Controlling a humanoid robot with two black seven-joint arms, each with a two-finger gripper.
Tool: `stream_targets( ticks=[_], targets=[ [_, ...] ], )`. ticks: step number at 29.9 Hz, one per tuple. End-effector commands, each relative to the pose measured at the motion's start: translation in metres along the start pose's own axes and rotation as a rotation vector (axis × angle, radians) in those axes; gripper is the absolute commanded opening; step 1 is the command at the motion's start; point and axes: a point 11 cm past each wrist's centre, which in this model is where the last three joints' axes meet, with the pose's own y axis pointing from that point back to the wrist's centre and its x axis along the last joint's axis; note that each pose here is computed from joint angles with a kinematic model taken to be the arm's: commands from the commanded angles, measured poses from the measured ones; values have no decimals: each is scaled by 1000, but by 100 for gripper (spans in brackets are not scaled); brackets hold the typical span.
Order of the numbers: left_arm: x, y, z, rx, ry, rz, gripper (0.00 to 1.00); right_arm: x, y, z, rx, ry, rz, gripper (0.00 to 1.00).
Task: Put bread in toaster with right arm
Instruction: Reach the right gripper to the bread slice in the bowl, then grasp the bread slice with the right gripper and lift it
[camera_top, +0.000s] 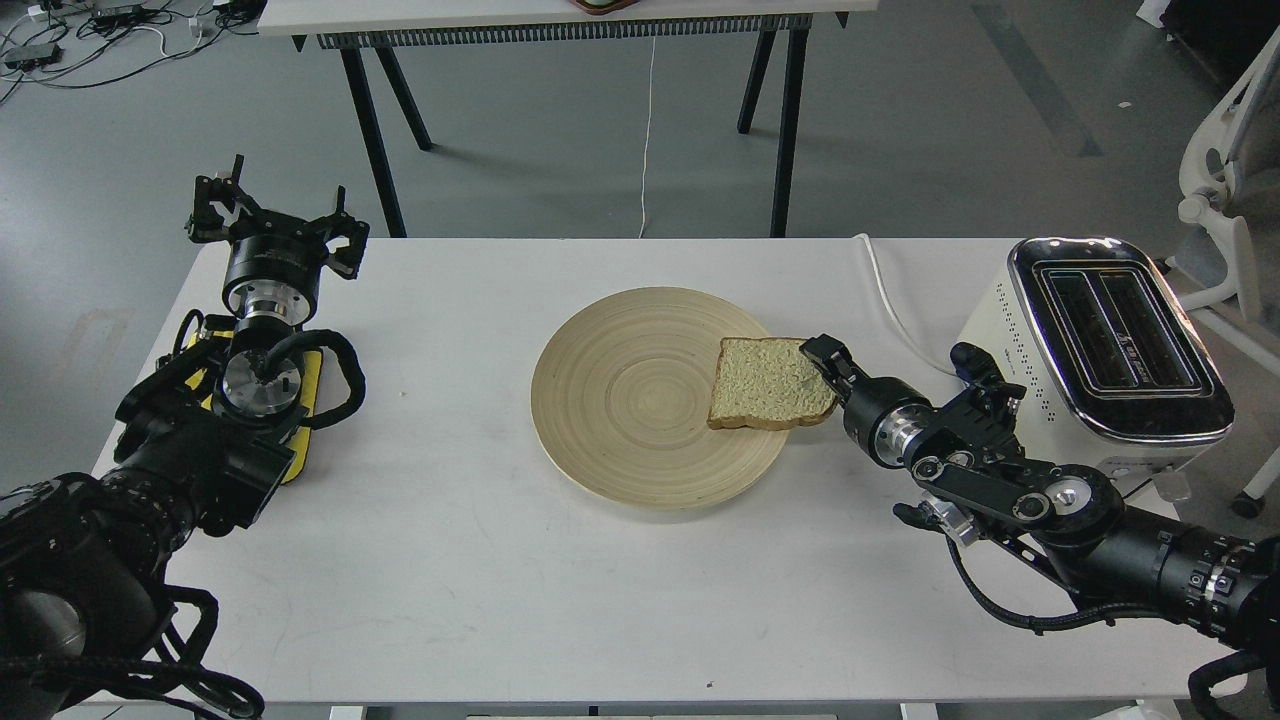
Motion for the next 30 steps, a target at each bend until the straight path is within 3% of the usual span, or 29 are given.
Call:
stream_targets(
  ticks=[1,9,13,25,30],
  targets=[
    [0,0,0,0,0,0,100,0,0,0,0,1,1,35],
    [0,0,0,0,0,0,100,1,-1,-9,25,-11,-5,13],
    [0,0,0,0,0,0,100,6,-3,-18,42,-29,12,8],
    [0,0,0,0,0,0,100,26,0,-83,201,-177,45,5],
    [0,0,0,0,0,0,100,59,17,-121,284,-176,63,4]
  ],
)
